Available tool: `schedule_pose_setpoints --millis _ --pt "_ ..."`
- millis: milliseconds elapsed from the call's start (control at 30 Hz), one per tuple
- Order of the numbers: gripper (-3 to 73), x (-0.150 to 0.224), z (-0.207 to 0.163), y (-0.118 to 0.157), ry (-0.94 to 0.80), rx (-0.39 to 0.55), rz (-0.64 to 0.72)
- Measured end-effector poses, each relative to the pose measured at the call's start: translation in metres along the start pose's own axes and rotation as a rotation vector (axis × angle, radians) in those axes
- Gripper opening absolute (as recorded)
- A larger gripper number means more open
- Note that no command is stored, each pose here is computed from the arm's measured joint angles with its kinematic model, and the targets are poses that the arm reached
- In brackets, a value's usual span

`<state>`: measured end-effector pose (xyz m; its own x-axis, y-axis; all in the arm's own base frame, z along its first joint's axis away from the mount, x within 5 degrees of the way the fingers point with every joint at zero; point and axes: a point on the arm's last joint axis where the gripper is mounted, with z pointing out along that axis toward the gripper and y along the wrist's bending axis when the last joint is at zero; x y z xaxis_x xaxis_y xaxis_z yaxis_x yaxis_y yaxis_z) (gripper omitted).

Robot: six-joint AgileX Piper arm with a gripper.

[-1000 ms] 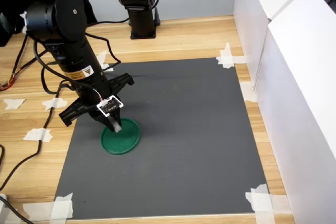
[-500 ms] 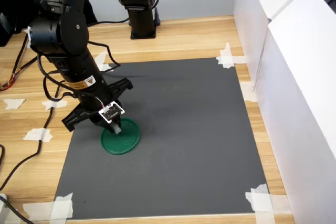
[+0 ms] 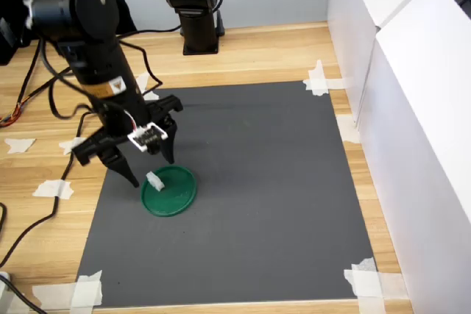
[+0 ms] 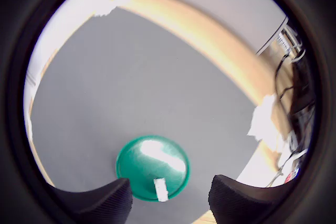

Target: Grasp a white terminal and put it on the green lid.

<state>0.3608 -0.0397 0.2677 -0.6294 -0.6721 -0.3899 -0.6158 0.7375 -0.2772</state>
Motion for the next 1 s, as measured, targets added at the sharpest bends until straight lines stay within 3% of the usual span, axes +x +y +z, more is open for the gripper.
schedule_pose_setpoints --millis 133,200,333,400,500,767,1000 --pt "48.5 -0.01 -0.054 0.004 -0.137 0.097 0.03" --pt "38.5 -0.011 -0.079 0.012 -0.205 0.122 0.052" --pt "11.3 -0.008 -0.121 0.032 -0.347 0.169 0.106" --pt "3.1 -0.003 -0.139 0.045 -0.43 0.207 0.141" --pt "-0.5 0.007 -0.158 0.063 -0.566 0.257 0.225" --pt "-1.6 0.054 -0.197 0.119 -0.915 0.377 0.503" --pt "-1.6 0.104 -0.184 0.167 -0.977 0.444 0.545"
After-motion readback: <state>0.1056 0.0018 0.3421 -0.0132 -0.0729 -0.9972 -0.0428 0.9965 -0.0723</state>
